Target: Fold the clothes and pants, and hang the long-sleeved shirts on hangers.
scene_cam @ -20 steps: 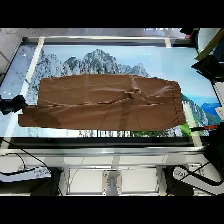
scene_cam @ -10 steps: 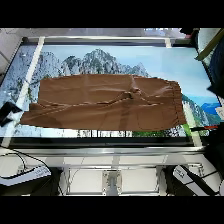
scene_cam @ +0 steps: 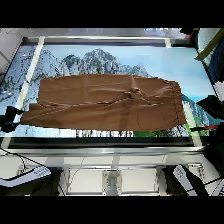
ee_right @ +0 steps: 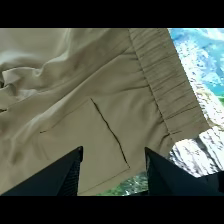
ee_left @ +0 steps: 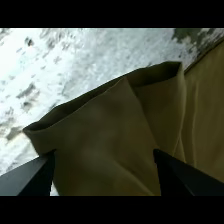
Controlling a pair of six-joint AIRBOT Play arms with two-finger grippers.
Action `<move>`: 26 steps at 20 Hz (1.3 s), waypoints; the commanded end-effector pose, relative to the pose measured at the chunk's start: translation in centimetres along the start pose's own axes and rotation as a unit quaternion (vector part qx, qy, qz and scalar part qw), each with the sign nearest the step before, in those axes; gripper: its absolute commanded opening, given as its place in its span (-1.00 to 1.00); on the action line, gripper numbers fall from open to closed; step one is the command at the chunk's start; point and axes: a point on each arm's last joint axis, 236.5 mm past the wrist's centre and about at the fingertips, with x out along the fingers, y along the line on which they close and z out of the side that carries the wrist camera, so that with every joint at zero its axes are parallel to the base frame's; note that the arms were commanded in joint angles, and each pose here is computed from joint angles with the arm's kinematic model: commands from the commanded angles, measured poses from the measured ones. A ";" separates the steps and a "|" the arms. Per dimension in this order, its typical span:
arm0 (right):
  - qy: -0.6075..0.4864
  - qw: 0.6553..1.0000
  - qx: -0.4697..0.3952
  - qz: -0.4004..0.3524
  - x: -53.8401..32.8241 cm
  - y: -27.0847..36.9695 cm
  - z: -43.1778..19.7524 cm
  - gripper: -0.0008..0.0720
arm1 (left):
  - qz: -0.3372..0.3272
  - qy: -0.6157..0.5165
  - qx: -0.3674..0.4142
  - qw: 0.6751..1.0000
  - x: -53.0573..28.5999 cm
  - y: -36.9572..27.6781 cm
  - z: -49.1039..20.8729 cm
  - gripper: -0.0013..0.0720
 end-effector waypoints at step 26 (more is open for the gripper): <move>-0.036 0.999 -0.020 -0.007 0.1 -0.5 1.5 0.26 | 0.195 0.207 0.068 0.956 6.2 -3.8 -2.5 0.61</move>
